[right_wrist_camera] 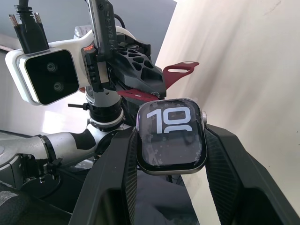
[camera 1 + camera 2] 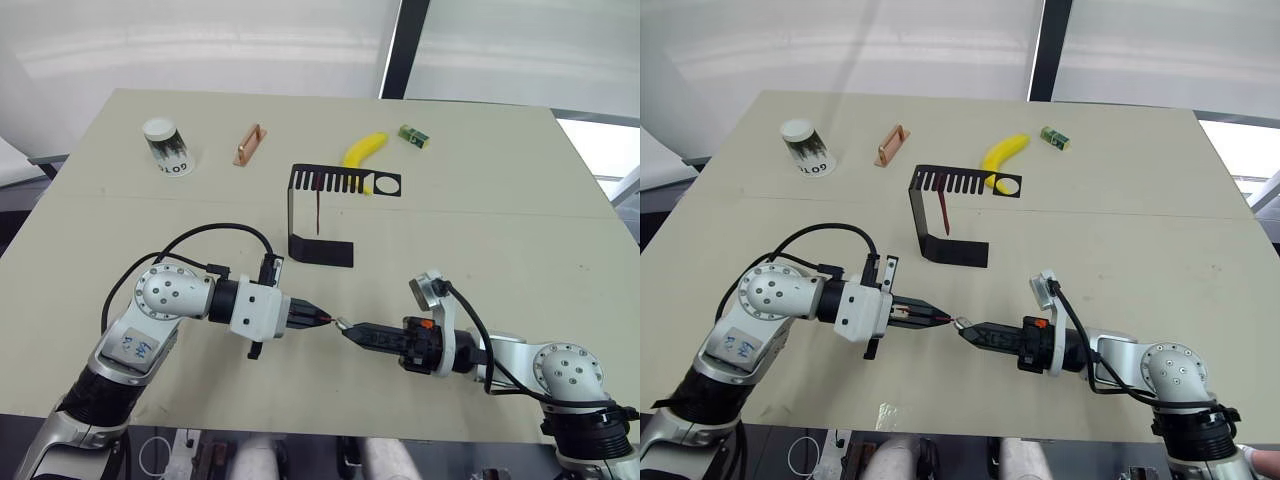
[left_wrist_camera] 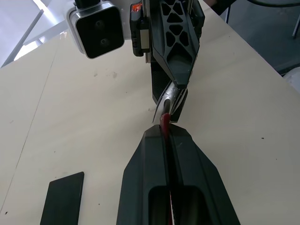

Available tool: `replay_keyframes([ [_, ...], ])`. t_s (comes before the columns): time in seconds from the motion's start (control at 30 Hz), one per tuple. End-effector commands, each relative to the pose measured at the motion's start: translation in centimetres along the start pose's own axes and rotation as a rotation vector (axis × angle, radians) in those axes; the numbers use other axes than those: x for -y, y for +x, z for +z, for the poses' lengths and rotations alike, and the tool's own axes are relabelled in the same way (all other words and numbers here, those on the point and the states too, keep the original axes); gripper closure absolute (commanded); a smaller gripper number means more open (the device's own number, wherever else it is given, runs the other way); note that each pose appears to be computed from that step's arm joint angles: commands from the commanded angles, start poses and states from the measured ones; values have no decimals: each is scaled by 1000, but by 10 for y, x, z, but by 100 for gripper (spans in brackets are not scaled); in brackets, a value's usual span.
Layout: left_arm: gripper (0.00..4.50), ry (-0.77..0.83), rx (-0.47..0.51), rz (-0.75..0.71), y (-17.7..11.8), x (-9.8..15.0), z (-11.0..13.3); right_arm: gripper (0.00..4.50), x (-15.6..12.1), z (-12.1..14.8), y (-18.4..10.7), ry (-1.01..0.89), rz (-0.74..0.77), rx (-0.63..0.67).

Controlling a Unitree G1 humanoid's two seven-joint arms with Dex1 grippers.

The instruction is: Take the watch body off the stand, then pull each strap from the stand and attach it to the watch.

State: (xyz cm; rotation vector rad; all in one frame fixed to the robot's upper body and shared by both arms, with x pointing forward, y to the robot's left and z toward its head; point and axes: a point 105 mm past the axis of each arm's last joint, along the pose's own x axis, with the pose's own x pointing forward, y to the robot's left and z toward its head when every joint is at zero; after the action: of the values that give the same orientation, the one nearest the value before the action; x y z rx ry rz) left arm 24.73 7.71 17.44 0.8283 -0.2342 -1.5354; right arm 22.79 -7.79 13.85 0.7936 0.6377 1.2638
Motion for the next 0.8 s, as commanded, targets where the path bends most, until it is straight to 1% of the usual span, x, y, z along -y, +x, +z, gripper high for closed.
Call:
replay_keyframes([
  [0.03,450,40,35,-4,2,1,12,298,-8,1,2,-13,28,-5],
  [0.53,450,54,64,-28,1,1,21,298,-5,0,2,-8,17,-1],
  [0.8,450,56,49,-38,2,2,19,298,-5,-1,3,-8,18,-2],
])
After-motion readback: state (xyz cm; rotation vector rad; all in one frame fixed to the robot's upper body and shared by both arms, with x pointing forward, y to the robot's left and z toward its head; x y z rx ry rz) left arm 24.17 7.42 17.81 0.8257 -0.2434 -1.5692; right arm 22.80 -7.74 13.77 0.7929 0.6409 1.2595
